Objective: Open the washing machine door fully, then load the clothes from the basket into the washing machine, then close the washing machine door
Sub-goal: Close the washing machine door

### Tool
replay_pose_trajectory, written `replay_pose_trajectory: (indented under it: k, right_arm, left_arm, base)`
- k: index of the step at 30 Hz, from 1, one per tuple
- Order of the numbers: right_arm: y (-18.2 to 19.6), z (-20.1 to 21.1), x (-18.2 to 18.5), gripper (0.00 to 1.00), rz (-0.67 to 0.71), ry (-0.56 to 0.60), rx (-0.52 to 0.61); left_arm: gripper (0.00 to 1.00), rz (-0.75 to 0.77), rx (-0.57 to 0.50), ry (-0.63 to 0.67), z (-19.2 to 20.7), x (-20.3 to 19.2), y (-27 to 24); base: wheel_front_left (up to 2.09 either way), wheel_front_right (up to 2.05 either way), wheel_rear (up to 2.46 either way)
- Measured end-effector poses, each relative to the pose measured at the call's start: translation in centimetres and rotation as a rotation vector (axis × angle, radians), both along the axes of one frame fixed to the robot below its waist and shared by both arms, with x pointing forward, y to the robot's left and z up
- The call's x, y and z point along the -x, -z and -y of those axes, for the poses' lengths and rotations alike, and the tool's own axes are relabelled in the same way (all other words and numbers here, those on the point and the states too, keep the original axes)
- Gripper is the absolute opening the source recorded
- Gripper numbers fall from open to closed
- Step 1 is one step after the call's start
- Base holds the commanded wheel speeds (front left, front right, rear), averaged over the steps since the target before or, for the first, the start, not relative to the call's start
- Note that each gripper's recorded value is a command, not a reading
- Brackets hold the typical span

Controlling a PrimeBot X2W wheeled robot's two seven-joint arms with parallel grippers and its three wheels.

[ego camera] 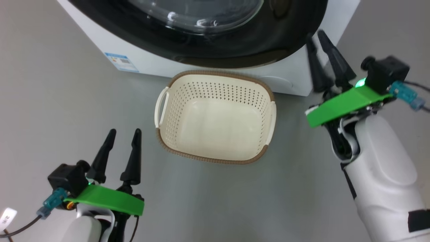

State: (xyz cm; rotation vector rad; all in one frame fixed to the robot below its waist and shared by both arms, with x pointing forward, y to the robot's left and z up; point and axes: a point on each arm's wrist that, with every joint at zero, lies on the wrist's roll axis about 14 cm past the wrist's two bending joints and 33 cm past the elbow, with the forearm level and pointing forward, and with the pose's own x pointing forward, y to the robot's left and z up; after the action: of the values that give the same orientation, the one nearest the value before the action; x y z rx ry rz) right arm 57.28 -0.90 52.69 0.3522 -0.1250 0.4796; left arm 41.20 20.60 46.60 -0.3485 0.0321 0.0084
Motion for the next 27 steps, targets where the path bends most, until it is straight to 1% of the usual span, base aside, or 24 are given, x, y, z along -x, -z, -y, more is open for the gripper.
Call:
replay_pose_trajectory:
  k: [8,16,27]
  right_arm:
    - [2.3,2.3,3.8,1.0,-0.067,0.018,0.058]
    - [3.6,6.5,6.8,1.0,-0.113,0.095,0.095]
    - [3.9,12.3,10.3,1.0,-0.146,0.234,0.092]
  left_arm:
    - [1.0,-0.001,-0.024,0.019,0.0,1.1,-0.2]
    - [1.0,0.02,-0.029,0.043,0.3,1.2,-0.9]
    - [1.0,0.017,-0.055,0.087,1.4,1.5,-0.7]
  base:
    - [0.0,0.0,0.0]
    - [0.0,0.0,0.0]
    - [0.0,0.0,0.0]
